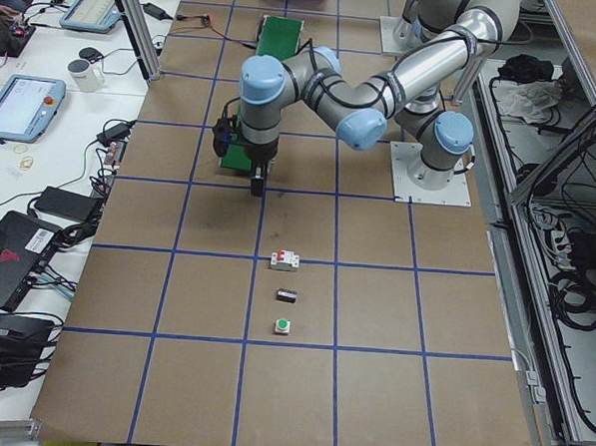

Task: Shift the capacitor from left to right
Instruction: 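Reach down and grasp the black capacitor beside the breaker with the left gripper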

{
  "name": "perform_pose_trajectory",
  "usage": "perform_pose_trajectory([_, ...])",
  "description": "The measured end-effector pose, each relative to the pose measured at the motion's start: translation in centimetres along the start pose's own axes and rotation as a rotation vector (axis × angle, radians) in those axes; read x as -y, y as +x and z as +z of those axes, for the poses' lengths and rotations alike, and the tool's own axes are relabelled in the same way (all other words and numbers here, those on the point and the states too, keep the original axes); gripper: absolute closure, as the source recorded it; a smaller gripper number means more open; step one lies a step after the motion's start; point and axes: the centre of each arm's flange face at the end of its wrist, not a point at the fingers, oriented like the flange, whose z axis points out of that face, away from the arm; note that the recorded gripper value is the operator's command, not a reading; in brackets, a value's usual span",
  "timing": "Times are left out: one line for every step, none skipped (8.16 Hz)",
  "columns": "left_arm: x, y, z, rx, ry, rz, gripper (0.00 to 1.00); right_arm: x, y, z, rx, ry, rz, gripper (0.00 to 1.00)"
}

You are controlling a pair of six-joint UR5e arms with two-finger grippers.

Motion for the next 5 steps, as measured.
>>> perform_pose_trajectory([-0.3,-4.7,2.7,0.010,0.005,0.029,0.00,0.0,0.0,0.0,-0.001,0.000,0.000,0.00])
perform_pose_trajectory([-0.4,-8.7,6.1,0.018,0.006,0.056,0.00,0.0,0.0,-0.1,-0.001,0.001,0.000,0.00])
perform_pose_trajectory([-0.6,-12.1,9.8,0.022,0.004,0.074,0.00,0.0,0.0,-0.1,0.000,0.002,0.000,0.00])
perform_pose_trajectory([-1.0,-14.8,13.0,0.025,0.003,0.085,0.00,0.0,0.0,-0.1,0.001,0.004,0.000,0.00])
perform_pose_trajectory([-1.4,-16.4,15.5,0.024,-0.002,0.089,0.00,0.0,0.0,-0.1,0.001,0.004,0.000,0.00])
